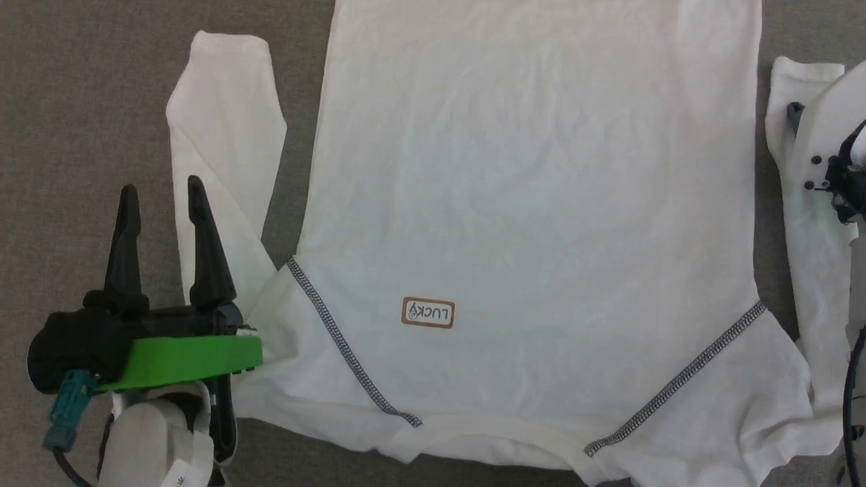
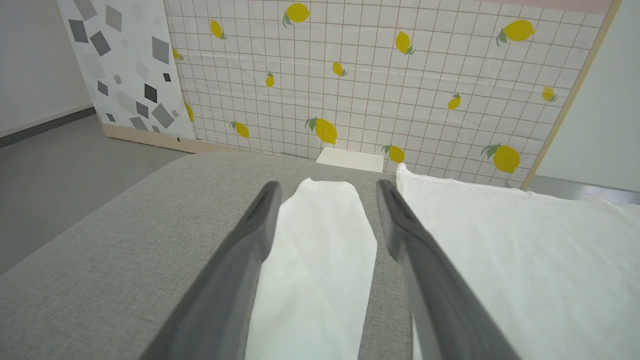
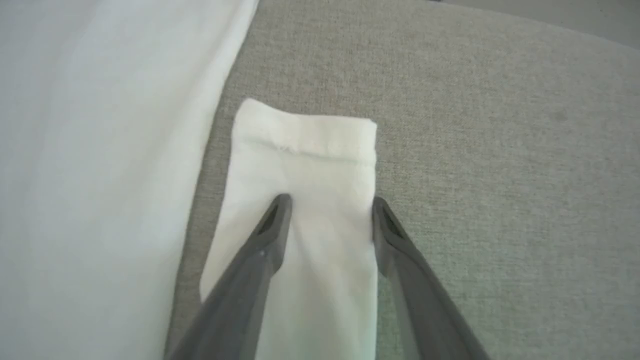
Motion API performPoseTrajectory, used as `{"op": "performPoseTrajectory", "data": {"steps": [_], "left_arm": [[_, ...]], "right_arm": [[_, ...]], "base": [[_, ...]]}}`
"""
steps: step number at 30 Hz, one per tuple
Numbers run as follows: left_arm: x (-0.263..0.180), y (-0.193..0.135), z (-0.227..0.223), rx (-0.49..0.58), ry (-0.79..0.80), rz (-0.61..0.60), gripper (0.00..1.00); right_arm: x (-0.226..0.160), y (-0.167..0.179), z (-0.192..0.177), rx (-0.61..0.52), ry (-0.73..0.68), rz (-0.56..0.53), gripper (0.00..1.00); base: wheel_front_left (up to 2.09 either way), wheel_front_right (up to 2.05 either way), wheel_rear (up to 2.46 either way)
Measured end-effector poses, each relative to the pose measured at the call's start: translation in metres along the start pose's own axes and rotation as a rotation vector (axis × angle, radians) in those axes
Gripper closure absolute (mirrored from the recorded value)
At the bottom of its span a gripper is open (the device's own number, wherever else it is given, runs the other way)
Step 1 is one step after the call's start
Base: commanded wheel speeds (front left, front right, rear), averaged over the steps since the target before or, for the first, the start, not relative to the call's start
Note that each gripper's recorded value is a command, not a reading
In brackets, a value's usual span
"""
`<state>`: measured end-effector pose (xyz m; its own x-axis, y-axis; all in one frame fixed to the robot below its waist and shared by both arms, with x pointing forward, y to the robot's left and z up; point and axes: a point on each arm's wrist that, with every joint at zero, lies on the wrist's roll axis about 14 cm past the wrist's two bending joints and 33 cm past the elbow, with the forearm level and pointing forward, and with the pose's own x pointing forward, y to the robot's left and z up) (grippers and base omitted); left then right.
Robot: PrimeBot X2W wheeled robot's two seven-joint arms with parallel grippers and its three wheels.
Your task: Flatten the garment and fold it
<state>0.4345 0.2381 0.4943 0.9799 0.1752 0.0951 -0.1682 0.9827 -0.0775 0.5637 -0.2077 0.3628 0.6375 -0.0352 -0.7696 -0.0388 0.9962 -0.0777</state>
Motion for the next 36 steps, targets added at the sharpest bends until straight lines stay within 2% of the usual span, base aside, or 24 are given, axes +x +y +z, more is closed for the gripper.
{"op": "performPoseTrajectory", "data": {"steps": [4, 9, 13, 17, 22, 25, 28, 31, 33, 36], "left_arm": [[-0.001, -0.001, 0.004, -0.002, -0.009, -0.002, 0.00], [-0.005, -0.002, 0.018, -0.025, -0.044, 0.001, 0.00], [-0.014, -0.001, 0.034, -0.037, -0.077, 0.006, 0.00], [-0.026, -0.001, 0.048, -0.047, -0.105, 0.005, 0.00], [-0.039, -0.001, 0.064, -0.054, -0.144, 0.001, 0.00], [-0.043, -0.003, 0.070, -0.061, -0.158, -0.007, 0.00], [-0.046, -0.007, 0.074, -0.068, -0.168, -0.016, 0.00], [-0.047, -0.012, 0.078, -0.076, -0.180, -0.030, 0.00], [-0.047, -0.015, 0.081, -0.080, -0.189, -0.039, 0.00], [-0.047, -0.016, 0.084, -0.083, -0.195, -0.043, 0.00]], "right_arm": [[-0.006, -0.005, 0.010, 0.084, -0.073, 0.020, 1.00], [-0.033, -0.042, 0.019, 0.261, -0.217, -0.012, 1.00], [-0.074, -0.077, 0.021, 0.305, -0.328, -0.069, 1.00], [-0.130, -0.120, 0.021, 0.296, -0.441, -0.169, 1.00], [-0.197, -0.169, 0.013, 0.304, -0.514, -0.298, 1.00], [-0.225, -0.185, 0.010, 0.317, -0.549, -0.336, 1.00], [-0.243, -0.186, 0.010, 0.312, -0.575, -0.335, 1.00], [-0.255, -0.173, 0.017, 0.283, -0.609, -0.293, 1.00], [-0.260, -0.154, 0.026, 0.252, -0.639, -0.231, 1.00], [-0.264, -0.107, 0.045, 0.186, -0.677, -0.079, 1.00]], "base": [[0.00, 0.00, 0.00], [0.00, 0.00, 0.00], [0.00, 0.00, 0.00], [0.00, 0.00, 0.00], [0.00, 0.00, 0.00], [0.00, 0.00, 0.00], [0.00, 0.00, 0.00], [0.00, 0.00, 0.00], [0.00, 0.00, 0.00], [0.00, 0.00, 0.00]]}}
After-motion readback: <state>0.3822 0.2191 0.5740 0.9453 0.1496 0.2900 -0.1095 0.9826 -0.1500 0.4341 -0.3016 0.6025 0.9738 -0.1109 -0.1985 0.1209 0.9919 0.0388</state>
